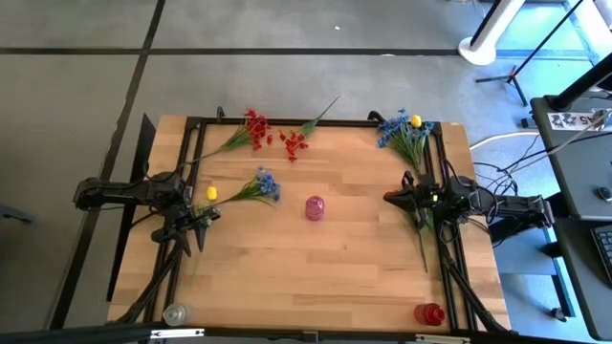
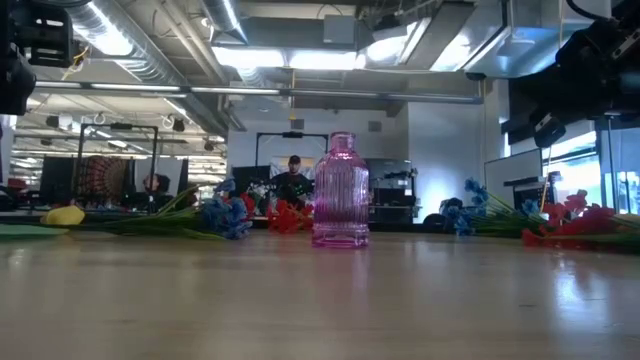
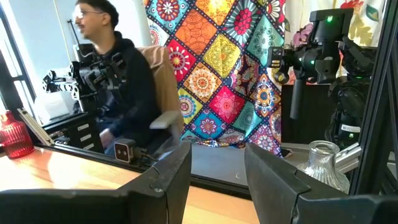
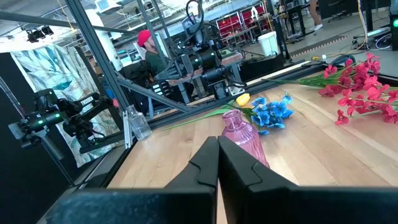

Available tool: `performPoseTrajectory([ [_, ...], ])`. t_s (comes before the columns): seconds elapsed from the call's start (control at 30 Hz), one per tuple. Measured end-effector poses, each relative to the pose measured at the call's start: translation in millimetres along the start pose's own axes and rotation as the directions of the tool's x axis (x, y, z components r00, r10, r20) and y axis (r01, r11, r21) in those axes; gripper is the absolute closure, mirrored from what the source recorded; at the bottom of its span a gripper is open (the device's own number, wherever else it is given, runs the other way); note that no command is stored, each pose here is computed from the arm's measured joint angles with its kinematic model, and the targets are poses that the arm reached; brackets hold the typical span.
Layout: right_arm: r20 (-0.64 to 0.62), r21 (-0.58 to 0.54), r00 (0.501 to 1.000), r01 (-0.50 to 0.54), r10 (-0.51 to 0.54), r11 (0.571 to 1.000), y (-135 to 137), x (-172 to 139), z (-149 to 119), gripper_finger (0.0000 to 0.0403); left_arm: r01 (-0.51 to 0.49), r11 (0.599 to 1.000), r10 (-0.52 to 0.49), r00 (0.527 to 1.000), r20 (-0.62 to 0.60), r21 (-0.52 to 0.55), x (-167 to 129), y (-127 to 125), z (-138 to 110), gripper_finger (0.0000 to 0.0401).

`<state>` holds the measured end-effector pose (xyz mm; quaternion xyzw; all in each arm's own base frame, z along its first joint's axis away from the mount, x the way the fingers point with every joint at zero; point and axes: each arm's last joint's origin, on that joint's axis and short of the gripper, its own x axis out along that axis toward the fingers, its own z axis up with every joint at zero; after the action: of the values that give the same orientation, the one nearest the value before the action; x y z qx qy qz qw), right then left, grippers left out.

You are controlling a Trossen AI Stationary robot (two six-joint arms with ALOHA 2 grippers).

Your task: Sort flowers into vase by color

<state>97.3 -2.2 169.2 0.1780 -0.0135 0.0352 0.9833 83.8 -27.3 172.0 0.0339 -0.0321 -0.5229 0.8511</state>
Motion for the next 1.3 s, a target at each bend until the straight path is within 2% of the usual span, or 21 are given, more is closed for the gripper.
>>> performPoseTrajectory([
  [0.73, 0.005, -0.001, 1.0, 0.0, 0.0, 1.0, 0, 0, 0, 0.0397, 0.0, 1.0, 0.0, 1.0, 0.0, 0.0, 0, 0, 0, 0.0256],
  [0.97, 0.138, -0.012, 0.99, 0.004, -0.003, 1.0, 3, -1, 12, 0.0397, 0.0, 1.0, 0.0, 1.0, 0.0, 0.0, 0, 0, 0, 0.0256],
  [1.3, 0.21, -0.045, 0.978, 0.018, -0.008, 0.999, 6, -2, 20, 0.0397, -0.001, 1.0, 0.001, 1.0, 0.0, 0.0, 0, 0, 0, 0.0256],
])
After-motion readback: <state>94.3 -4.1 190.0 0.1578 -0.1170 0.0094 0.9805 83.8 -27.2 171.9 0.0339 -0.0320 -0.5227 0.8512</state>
